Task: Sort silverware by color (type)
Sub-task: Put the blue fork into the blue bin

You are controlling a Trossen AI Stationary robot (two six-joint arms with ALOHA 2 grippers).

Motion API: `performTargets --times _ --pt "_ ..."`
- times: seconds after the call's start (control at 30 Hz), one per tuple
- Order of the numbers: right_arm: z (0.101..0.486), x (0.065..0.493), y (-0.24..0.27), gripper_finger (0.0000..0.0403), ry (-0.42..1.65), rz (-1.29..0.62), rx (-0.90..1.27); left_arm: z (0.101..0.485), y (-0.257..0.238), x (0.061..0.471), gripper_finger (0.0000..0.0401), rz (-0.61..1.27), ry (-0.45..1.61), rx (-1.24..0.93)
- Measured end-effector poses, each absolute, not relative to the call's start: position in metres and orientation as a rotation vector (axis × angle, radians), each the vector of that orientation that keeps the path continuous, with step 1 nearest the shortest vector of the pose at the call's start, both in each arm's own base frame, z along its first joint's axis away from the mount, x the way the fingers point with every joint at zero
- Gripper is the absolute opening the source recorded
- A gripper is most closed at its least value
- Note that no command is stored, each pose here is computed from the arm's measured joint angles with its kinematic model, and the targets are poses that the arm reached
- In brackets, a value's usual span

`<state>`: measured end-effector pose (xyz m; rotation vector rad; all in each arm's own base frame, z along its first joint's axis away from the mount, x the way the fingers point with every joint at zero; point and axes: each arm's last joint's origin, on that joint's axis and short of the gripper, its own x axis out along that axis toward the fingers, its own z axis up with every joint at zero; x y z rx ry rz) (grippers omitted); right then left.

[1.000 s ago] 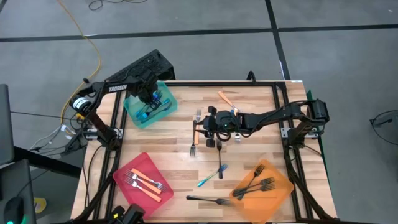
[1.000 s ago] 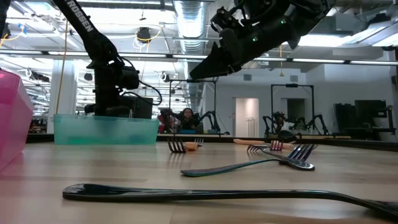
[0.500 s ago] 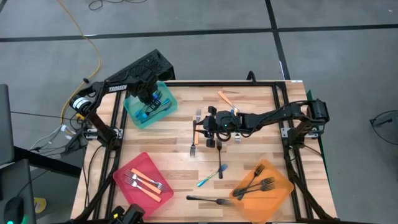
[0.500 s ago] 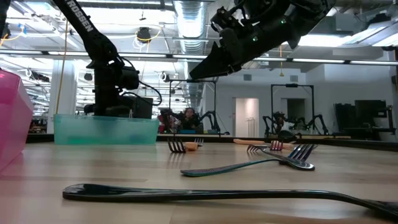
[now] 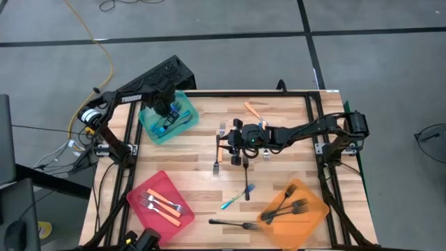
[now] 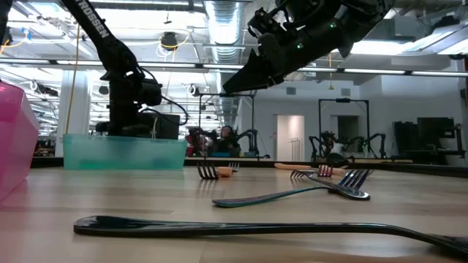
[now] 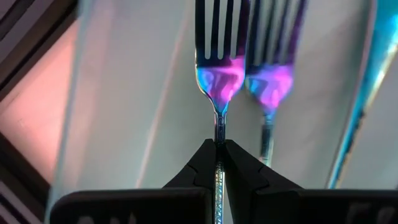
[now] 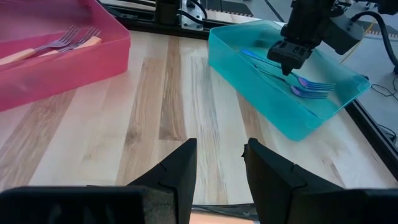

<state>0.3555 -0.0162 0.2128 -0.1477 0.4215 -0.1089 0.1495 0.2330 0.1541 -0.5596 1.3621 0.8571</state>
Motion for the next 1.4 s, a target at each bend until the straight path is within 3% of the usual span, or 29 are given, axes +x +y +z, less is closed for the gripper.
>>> performTargets --times 0.3,0.9,1.4 --pt "0.213 0.356 -0.016 0.0155 0.422 -0.108 -0.151 0.132 0.236 0.152 0.0 0.798 1.446 -0.616" --pt "0.213 0.355 -0.018 0.0155 0.424 -0.109 -0.167 0.14 0.239 0.156 0.0001 0.816 1.405 -0.603" --pt "0.213 0.355 -0.018 0.0155 0.425 -0.11 -0.167 0.14 0.235 0.166 0.0077 0.799 1.391 -0.579"
